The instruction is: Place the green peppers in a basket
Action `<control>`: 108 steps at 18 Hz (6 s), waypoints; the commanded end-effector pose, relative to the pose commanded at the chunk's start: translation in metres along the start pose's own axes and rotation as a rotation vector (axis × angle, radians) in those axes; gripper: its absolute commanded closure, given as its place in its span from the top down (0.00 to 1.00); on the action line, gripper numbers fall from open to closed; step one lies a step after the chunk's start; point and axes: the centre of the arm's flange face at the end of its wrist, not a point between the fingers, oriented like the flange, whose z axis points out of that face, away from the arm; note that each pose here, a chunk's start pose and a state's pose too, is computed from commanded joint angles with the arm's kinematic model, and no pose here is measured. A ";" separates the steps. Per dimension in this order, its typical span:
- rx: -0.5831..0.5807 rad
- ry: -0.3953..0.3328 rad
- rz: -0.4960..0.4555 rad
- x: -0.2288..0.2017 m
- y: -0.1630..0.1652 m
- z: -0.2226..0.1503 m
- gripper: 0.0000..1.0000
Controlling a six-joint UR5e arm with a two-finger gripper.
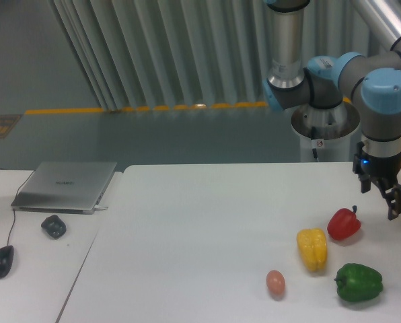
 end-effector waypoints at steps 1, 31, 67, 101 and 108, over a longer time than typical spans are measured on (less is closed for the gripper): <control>0.004 -0.021 0.018 -0.012 -0.004 0.005 1.00; -0.024 0.010 0.378 -0.055 -0.056 0.106 1.00; -0.038 -0.100 0.238 -0.061 0.111 -0.010 0.42; -0.004 0.077 0.258 -0.031 0.179 -0.015 1.00; -0.033 0.120 0.324 -0.018 0.130 -0.005 1.00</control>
